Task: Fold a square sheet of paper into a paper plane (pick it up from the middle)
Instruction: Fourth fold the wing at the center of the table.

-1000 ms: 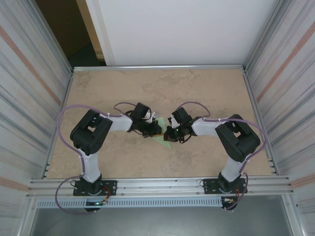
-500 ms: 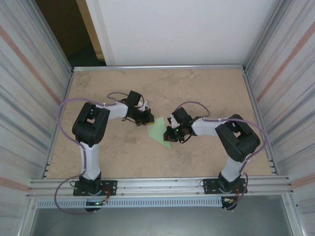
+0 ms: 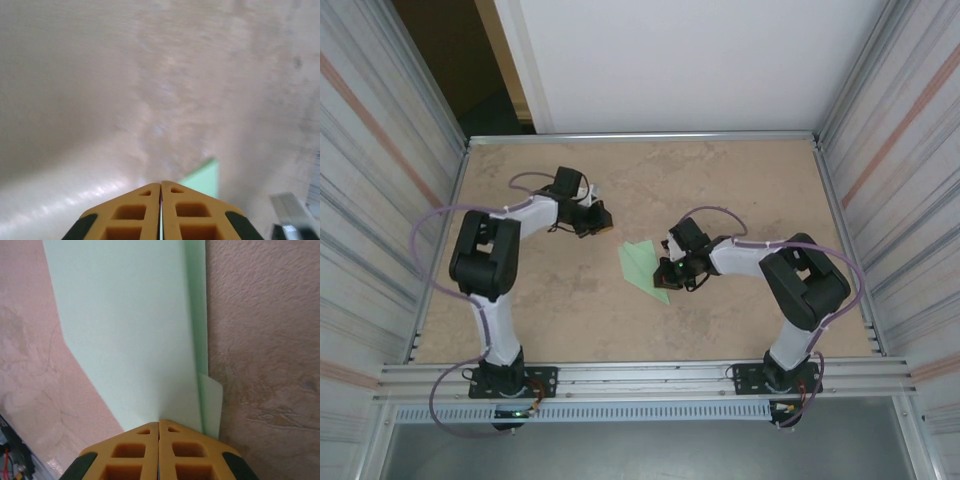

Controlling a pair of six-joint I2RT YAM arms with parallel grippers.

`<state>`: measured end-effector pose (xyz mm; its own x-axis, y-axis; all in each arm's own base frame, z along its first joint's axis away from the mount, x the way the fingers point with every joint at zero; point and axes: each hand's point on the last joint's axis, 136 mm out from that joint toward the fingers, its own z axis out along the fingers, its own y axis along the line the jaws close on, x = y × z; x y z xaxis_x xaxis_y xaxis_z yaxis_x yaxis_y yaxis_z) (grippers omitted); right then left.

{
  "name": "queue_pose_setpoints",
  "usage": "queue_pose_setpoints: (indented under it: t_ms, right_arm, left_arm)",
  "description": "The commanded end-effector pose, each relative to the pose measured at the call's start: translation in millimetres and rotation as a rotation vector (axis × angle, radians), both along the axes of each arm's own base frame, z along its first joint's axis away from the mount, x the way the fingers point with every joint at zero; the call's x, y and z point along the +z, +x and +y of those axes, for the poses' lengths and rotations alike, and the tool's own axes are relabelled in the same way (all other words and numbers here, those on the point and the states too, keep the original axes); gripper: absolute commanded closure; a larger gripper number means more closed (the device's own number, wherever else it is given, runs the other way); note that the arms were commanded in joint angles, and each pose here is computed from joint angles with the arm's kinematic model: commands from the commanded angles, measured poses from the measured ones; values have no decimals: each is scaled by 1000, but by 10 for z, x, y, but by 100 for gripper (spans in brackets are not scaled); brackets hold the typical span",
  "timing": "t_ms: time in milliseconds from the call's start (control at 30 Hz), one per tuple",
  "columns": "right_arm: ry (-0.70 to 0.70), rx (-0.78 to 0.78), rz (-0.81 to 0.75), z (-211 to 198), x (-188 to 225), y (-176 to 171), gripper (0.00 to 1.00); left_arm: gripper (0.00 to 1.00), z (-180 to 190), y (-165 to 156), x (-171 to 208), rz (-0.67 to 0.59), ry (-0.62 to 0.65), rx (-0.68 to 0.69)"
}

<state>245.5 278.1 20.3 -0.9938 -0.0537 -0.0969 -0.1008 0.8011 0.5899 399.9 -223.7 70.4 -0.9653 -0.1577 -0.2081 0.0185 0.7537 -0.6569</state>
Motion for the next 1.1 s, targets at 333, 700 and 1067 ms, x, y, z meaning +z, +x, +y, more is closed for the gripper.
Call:
queue_pose_setpoints:
  t_ms: [333,700,1067]
  right_arm:
    - [89,-168,-147,-222,497,369,61]
    - [30,-37,-70,27,184,247,66]
    - [27,25,-58,194,60,256,74]
  left_arm:
    - [83,-647,-775,-120,60,-106,-60]
    - [87,-592,-844,-411,118,-54,-40]
    - [88,-545,-946,-614,162,-28,-40]
